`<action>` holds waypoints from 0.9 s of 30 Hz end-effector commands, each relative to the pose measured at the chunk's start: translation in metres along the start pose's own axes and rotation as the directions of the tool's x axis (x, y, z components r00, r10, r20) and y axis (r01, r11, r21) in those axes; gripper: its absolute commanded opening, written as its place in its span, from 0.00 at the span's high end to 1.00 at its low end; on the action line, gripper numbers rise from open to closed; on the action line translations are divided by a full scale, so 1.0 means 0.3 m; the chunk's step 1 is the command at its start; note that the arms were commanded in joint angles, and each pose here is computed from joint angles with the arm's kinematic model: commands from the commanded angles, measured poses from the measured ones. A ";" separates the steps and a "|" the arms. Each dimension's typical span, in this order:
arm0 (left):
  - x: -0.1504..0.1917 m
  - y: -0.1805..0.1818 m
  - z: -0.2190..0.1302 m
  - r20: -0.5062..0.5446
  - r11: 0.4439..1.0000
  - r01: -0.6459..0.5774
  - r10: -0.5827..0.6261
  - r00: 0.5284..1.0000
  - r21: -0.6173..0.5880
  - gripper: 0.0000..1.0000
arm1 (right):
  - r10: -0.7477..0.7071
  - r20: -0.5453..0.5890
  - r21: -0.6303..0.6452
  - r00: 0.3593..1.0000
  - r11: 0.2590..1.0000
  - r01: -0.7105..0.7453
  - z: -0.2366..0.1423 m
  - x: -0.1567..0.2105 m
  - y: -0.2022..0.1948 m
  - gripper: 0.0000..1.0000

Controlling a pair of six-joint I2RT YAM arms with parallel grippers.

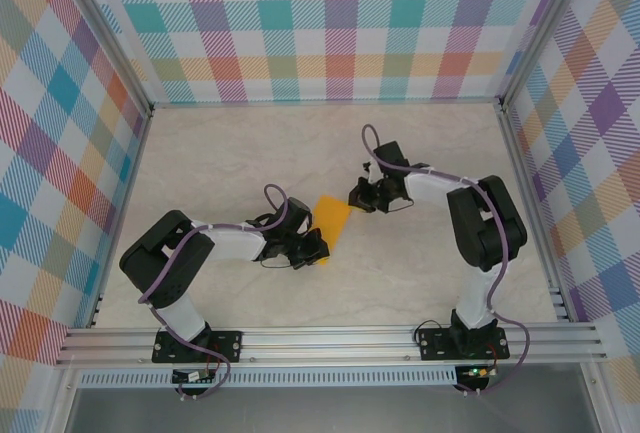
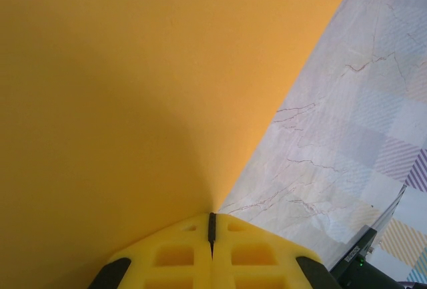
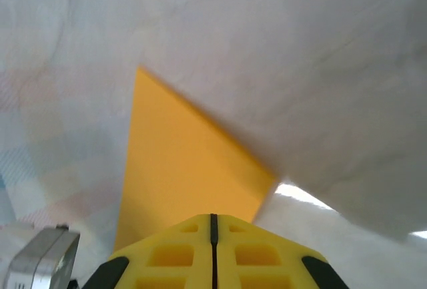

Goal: Fold a paper plane with a square sheet of paper (pick it up from the middle)
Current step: Fold the square sheet of paper in half at the center of the table.

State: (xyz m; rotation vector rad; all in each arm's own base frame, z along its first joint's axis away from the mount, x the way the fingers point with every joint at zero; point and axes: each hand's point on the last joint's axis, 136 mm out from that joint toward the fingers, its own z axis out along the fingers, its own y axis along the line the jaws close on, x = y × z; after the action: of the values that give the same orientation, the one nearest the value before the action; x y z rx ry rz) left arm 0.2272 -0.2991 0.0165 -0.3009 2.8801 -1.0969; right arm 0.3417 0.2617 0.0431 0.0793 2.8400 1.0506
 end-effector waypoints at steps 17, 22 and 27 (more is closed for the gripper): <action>0.149 0.216 -0.023 -0.106 0.978 0.071 -0.094 0.990 -0.196 0.97 | 0.074 -0.171 0.141 0.983 0.989 -0.050 0.157 0.124 -0.070 0.94; 0.195 0.218 -0.052 -0.157 0.981 0.030 -0.061 0.986 -0.194 0.96 | 0.086 -0.173 0.166 0.981 0.984 -0.057 0.162 0.121 -0.082 0.94; 0.203 0.208 -0.082 -0.162 0.979 0.005 -0.039 0.986 -0.203 0.95 | 0.082 -0.173 0.166 0.982 0.985 -0.053 0.156 0.115 -0.075 0.94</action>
State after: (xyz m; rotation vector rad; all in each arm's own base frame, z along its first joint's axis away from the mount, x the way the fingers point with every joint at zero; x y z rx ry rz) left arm 0.2002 -0.2779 0.0170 -0.2631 2.9417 -1.0471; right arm 0.3093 0.2968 0.0168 0.0326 3.0460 1.0765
